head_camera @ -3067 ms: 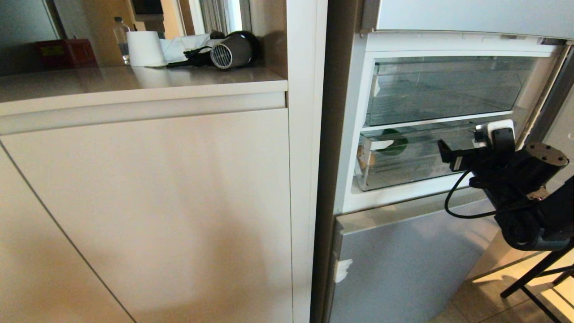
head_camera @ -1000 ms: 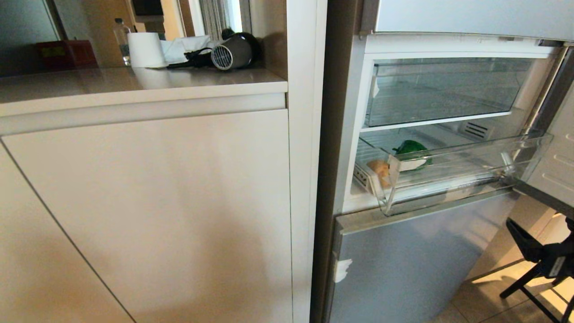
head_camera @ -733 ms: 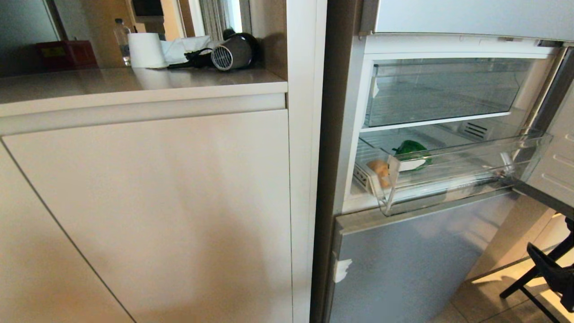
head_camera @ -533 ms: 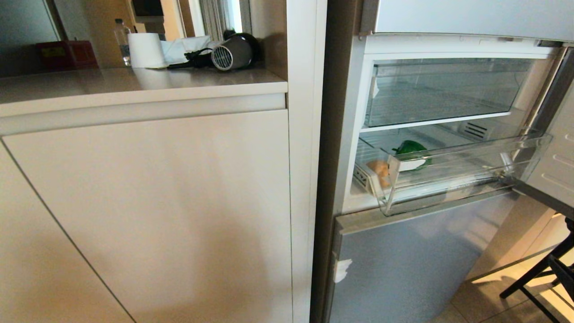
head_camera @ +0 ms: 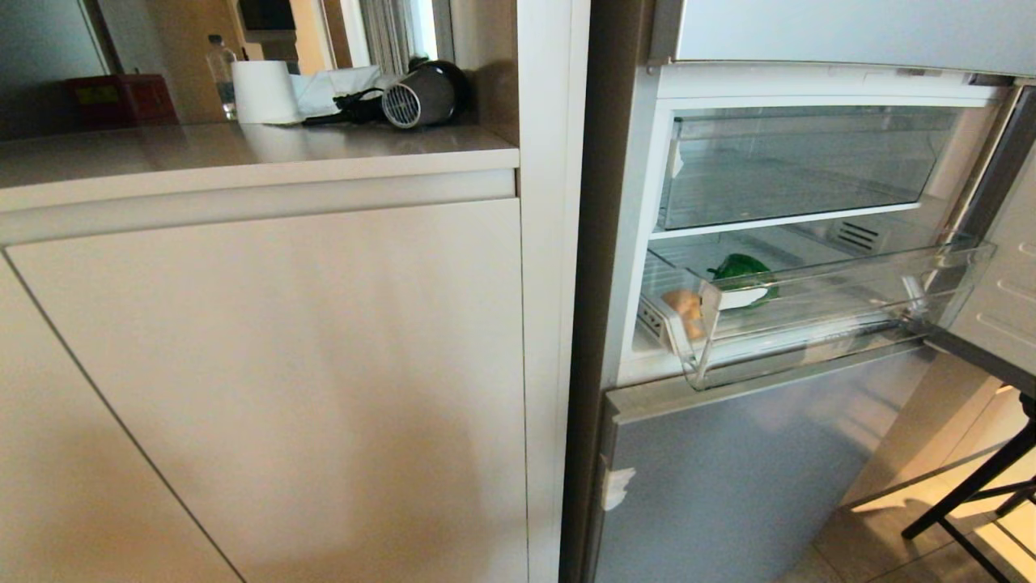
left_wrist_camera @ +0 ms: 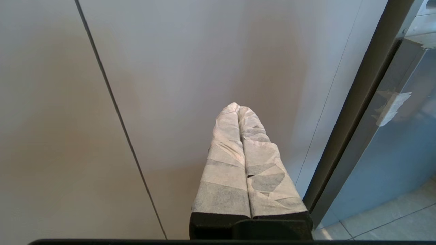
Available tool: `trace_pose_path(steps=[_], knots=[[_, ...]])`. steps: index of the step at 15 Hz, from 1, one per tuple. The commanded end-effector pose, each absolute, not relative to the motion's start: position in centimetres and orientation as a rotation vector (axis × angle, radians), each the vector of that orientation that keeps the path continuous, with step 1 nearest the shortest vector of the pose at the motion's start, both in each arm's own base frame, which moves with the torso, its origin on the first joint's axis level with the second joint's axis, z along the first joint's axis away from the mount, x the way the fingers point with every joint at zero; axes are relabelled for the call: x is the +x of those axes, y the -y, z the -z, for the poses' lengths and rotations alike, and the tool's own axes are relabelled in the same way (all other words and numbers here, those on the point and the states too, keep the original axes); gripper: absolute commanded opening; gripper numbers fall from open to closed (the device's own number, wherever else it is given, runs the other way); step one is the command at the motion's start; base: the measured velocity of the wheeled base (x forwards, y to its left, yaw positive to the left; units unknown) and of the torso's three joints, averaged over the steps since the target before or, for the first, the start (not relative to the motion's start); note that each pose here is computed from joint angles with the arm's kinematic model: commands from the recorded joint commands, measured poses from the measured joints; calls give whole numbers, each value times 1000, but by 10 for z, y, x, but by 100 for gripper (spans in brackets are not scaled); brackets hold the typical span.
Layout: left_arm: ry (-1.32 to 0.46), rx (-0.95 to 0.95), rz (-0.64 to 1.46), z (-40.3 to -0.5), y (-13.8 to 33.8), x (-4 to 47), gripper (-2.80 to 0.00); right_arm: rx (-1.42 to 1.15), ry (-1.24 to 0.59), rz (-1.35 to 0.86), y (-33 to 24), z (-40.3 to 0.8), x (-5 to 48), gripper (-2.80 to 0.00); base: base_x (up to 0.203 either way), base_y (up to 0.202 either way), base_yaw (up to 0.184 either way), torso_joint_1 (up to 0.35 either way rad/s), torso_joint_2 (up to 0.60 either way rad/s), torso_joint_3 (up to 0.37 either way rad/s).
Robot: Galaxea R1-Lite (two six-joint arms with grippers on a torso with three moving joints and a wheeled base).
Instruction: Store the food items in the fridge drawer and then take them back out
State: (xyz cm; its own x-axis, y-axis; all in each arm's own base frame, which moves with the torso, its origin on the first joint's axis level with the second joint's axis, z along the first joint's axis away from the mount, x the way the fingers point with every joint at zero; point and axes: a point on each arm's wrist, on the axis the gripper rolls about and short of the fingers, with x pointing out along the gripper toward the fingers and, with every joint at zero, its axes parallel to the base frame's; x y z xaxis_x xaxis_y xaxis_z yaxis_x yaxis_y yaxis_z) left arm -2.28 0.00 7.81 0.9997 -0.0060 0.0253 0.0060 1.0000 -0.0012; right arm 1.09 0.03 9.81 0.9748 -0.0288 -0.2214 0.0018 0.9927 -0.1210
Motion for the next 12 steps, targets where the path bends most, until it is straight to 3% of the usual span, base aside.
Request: trace_pose_path(steps=[1,6,12], knots=[[17,-2,6,-75,0,-22,-280,-87,-214,9,-1,-86,1,-280,0,0,0,0,0,0],[17,-2,6,-75,0,-22,-280,35,-146,-93,-1,-84,-7,-280,0,0,0,0,0,0],[17,-2,6,-75,0,-22,-280,-96,-51,-32,-1,-75,-25,-280,0,0,0,0,0,0]])
